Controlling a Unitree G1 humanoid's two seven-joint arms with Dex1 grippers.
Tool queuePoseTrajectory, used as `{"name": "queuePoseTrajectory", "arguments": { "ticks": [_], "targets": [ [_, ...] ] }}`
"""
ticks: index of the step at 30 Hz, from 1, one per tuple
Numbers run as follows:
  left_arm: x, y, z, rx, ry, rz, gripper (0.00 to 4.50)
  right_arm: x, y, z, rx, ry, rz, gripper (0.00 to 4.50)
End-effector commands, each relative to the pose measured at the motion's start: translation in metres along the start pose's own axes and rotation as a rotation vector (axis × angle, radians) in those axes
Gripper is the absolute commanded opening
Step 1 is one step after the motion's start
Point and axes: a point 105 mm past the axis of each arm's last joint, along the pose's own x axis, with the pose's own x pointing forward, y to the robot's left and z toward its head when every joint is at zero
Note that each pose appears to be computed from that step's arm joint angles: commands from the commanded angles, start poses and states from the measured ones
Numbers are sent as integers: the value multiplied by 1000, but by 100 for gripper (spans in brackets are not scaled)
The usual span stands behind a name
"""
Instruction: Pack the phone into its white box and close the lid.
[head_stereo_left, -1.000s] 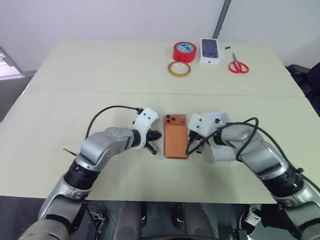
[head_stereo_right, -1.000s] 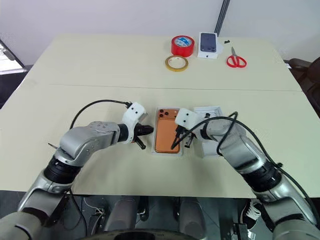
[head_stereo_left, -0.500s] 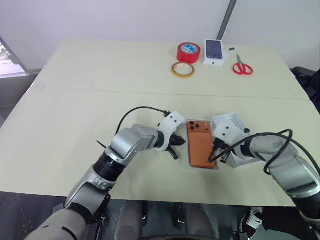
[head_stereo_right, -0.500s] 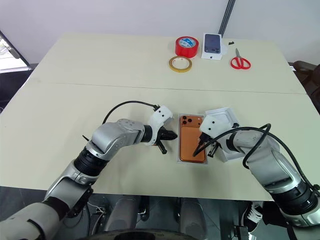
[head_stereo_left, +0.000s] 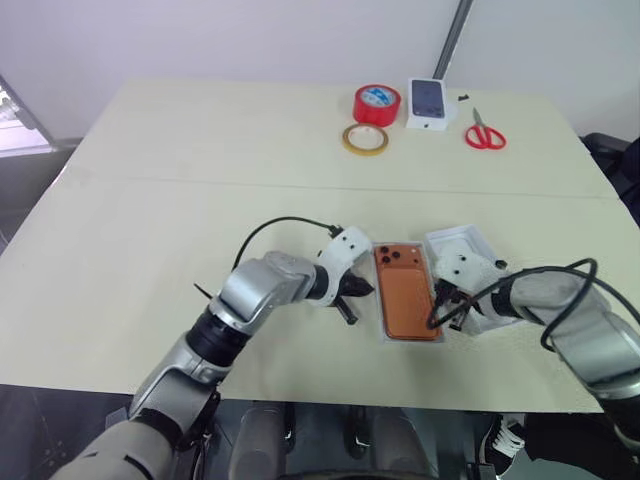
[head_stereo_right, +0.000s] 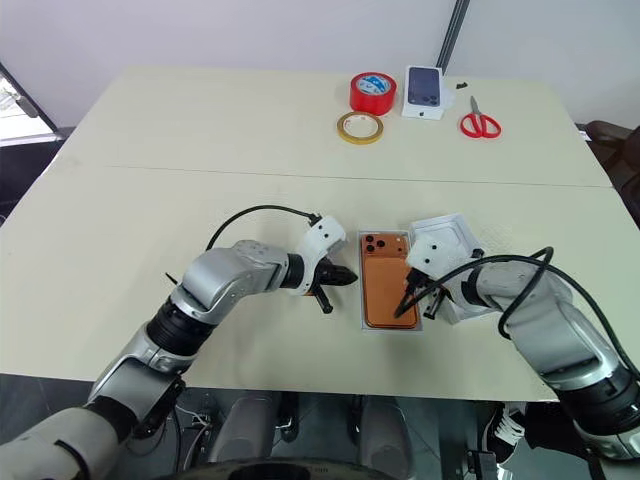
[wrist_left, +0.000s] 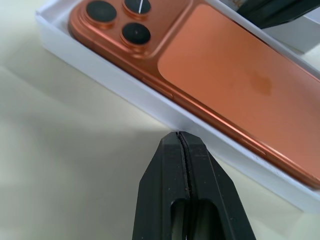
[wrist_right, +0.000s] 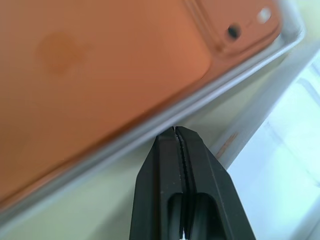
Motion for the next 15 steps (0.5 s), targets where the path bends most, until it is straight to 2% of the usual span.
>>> {"name": "queuePoseTrajectory", "arguments": {
  "ticks": [1,4,7,14,15],
  "targets": [
    [-33,12,15,46,-121,38,3,-31,-11,15,-22,-58,-23,0],
    [-56,20,12,113,-198,72,3,-40,-21,21,110,-91,-21,0],
    [-70,21,7,192,-252,81,0,-41,-22,22,239,-84,10,83],
    [-89,8,3,331,-338,11,0,-33,-30,10,480,11,-28,430],
    [-90,6,2,345,-338,-3,0,-30,-31,8,519,24,-36,441]
  ]
}}
